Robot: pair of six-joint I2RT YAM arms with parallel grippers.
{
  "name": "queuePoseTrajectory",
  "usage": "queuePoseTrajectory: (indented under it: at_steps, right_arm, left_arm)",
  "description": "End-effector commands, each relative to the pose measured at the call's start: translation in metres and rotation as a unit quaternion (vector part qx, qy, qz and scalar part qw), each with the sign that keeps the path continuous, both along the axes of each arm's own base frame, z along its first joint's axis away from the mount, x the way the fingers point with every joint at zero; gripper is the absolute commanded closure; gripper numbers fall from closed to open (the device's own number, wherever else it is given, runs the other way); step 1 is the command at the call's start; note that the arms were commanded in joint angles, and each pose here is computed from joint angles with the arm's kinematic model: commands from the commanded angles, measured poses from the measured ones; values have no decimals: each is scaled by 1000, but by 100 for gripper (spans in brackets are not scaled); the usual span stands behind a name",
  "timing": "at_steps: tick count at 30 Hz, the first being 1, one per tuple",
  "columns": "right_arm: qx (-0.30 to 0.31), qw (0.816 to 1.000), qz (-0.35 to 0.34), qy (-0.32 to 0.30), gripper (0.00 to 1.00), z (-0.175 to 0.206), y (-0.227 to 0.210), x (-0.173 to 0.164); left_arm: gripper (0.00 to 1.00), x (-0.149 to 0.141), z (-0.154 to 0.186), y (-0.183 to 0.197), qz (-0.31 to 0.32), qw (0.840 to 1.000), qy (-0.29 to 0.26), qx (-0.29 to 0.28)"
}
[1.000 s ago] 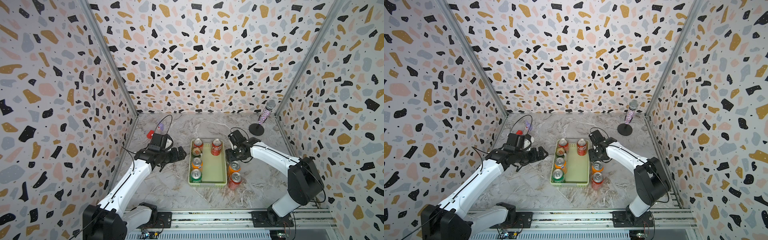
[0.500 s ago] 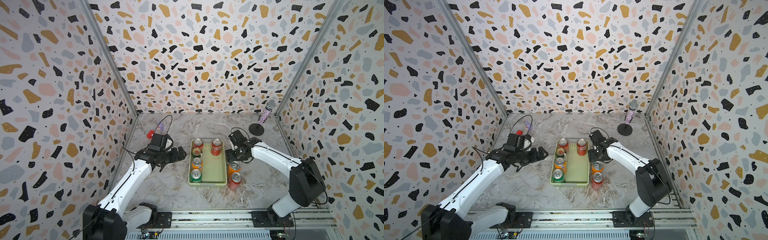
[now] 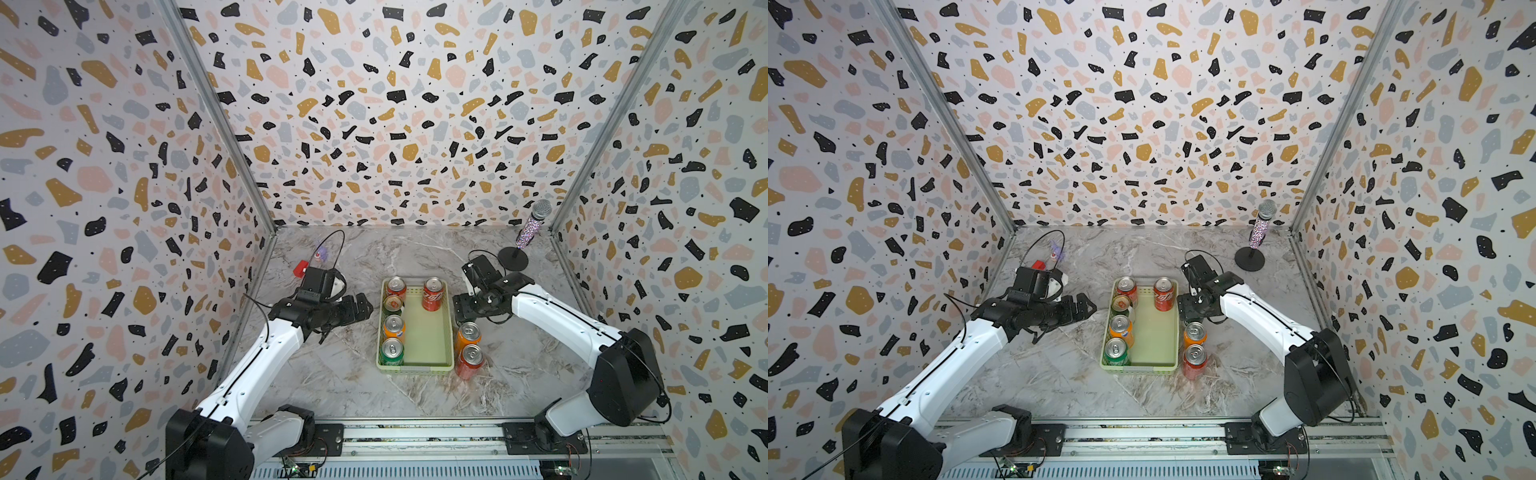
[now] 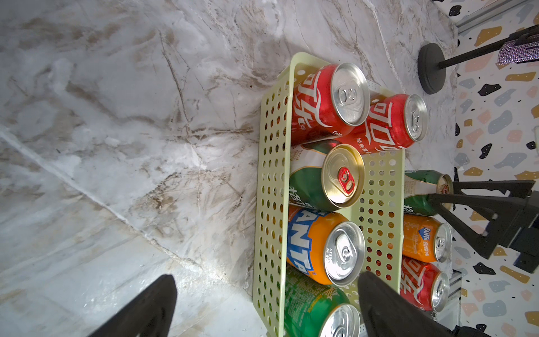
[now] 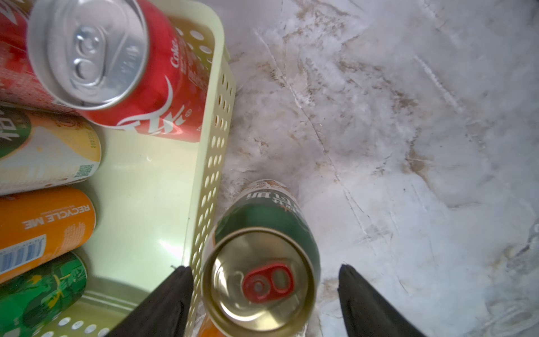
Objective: Take out the drinks from the basket
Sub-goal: Place the drink at the center of the board, then pick up the drink from the basket.
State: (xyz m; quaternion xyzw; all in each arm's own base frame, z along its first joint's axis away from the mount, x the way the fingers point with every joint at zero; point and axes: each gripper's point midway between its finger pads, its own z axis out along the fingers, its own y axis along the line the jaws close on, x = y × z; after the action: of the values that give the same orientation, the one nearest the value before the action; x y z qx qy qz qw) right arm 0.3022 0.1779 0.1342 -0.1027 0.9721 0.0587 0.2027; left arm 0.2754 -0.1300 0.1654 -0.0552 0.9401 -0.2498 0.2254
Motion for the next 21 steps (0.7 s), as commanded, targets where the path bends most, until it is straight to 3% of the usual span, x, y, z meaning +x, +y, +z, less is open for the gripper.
queuePoseTrajectory:
  at_steps: [1, 11, 21]
  right_arm:
    - [-3, 999, -2, -48, 18, 38, -10, 1]
    - [47, 992, 35, -112, 19, 84, 5, 7]
    - [97, 992, 53, -66, 22, 70, 56, 45]
  left_arm:
    - [0, 5, 13, -1, -7, 1000, -27, -4]
    - [0, 7, 25, -3, -7, 999, -41, -11]
    - [0, 4, 18, -3, -13, 999, -35, -8]
